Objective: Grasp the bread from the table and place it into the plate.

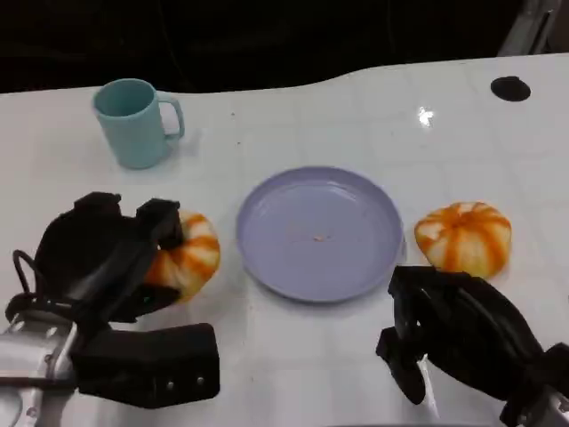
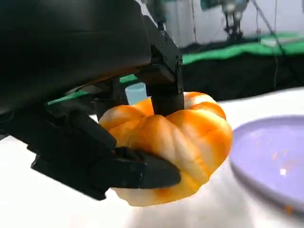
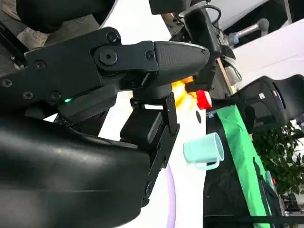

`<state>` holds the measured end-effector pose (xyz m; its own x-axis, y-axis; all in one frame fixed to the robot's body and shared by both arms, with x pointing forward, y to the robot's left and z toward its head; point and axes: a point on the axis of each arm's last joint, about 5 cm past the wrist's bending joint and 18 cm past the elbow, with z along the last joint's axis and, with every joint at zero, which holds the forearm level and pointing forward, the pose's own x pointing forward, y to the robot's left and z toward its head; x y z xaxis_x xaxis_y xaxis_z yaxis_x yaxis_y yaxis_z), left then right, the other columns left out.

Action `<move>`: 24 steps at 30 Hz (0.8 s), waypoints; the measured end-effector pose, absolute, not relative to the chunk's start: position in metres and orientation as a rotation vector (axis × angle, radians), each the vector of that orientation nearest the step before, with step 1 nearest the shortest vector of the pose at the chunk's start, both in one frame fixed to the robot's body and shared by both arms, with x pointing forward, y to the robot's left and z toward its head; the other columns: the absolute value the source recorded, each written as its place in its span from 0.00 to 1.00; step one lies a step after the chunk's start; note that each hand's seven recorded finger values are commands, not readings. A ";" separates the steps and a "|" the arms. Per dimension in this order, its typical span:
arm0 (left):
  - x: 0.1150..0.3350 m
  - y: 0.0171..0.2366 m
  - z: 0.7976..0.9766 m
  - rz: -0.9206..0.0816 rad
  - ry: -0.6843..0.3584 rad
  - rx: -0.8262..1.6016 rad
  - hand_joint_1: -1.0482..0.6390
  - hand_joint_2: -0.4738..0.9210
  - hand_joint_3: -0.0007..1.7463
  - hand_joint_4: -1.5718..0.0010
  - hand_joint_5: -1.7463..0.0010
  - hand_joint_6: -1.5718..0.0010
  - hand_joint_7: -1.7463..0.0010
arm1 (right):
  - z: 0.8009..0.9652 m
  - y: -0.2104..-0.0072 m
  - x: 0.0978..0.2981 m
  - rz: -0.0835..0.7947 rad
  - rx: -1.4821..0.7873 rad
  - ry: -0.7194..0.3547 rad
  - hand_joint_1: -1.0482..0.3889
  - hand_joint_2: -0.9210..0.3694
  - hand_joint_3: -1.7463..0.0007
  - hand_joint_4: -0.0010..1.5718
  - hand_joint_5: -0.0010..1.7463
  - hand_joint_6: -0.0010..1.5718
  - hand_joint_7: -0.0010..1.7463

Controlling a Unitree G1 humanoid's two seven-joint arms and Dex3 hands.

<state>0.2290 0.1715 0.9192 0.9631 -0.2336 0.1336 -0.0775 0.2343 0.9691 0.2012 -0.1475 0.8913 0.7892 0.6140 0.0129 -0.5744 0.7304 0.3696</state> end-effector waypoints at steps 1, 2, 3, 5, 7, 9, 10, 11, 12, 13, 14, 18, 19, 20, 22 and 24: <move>0.230 0.169 0.919 -0.105 -0.300 1.319 0.53 0.71 0.62 0.44 0.00 0.57 0.01 | 0.891 -0.148 0.201 0.656 0.370 0.113 0.09 0.00 0.77 0.82 0.91 0.70 0.87; 0.232 0.167 0.920 -0.104 -0.326 1.306 0.52 0.71 0.62 0.44 0.00 0.58 0.01 | 0.891 -0.147 0.201 0.657 0.372 0.114 0.09 0.00 0.78 0.82 0.91 0.69 0.86; 0.234 0.165 0.920 -0.104 -0.349 1.292 0.52 0.71 0.61 0.44 0.00 0.59 0.00 | 0.891 -0.148 0.201 0.658 0.374 0.114 0.09 0.00 0.78 0.82 0.90 0.69 0.86; 0.242 0.161 0.923 -0.107 -0.391 1.255 0.52 0.70 0.62 0.44 0.00 0.58 0.00 | 0.890 -0.148 0.201 0.660 0.379 0.116 0.09 0.00 0.78 0.82 0.90 0.70 0.86; 0.251 0.156 0.929 -0.120 -0.431 1.231 0.51 0.70 0.62 0.45 0.00 0.59 0.00 | 0.890 -0.148 0.200 0.659 0.378 0.118 0.09 0.00 0.77 0.82 0.90 0.70 0.86; 0.259 0.152 0.934 -0.134 -0.458 1.219 0.51 0.70 0.61 0.44 0.00 0.58 0.00 | 0.890 -0.148 0.200 0.658 0.374 0.120 0.09 0.00 0.76 0.82 0.90 0.69 0.86; 0.263 0.149 0.937 -0.145 -0.470 1.216 0.51 0.72 0.62 0.44 0.00 0.58 0.00 | 0.890 -0.148 0.200 0.658 0.373 0.120 0.09 0.00 0.76 0.82 0.90 0.69 0.86; 0.266 0.147 0.939 -0.164 -0.476 1.209 0.51 0.71 0.62 0.43 0.00 0.57 0.00 | 0.889 -0.148 0.200 0.658 0.372 0.121 0.09 0.00 0.75 0.82 0.91 0.69 0.87; 0.270 0.143 0.940 -0.184 -0.480 1.205 0.51 0.70 0.62 0.42 0.00 0.57 0.00 | 0.889 -0.148 0.200 0.658 0.370 0.121 0.09 0.00 0.75 0.82 0.91 0.69 0.87; 0.274 0.139 0.940 -0.203 -0.485 1.198 0.51 0.70 0.62 0.42 0.00 0.57 0.00 | 0.889 -0.148 0.200 0.658 0.369 0.122 0.09 0.00 0.75 0.82 0.91 0.69 0.87; 0.277 0.134 0.940 -0.224 -0.485 1.194 0.50 0.69 0.62 0.42 0.00 0.56 0.00 | 0.889 -0.148 0.200 0.658 0.369 0.122 0.09 0.00 0.75 0.82 0.91 0.69 0.87; 0.288 0.117 0.932 -0.298 -0.462 1.184 0.49 0.69 0.61 0.42 0.00 0.57 0.00 | 0.889 -0.148 0.199 0.657 0.370 0.124 0.09 0.00 0.76 0.82 0.91 0.69 0.87; 0.291 0.112 0.930 -0.314 -0.458 1.180 0.48 0.71 0.55 0.43 0.00 0.52 0.20 | 0.889 -0.148 0.199 0.657 0.370 0.125 0.09 0.00 0.76 0.82 0.91 0.70 0.87; 0.292 0.108 0.929 -0.329 -0.457 1.178 0.48 0.74 0.50 0.43 0.00 0.46 0.35 | 0.889 -0.147 0.199 0.657 0.370 0.125 0.09 0.00 0.76 0.82 0.91 0.69 0.87; 0.296 0.100 0.929 -0.351 -0.452 1.177 0.49 0.75 0.53 0.42 0.00 0.52 0.14 | 0.888 -0.147 0.198 0.657 0.371 0.126 0.09 0.00 0.75 0.83 0.91 0.70 0.88; 0.298 0.094 0.927 -0.371 -0.446 1.167 0.49 0.72 0.61 0.40 0.00 0.50 0.03 | 0.888 -0.147 0.198 0.657 0.371 0.127 0.09 0.00 0.75 0.83 0.90 0.70 0.88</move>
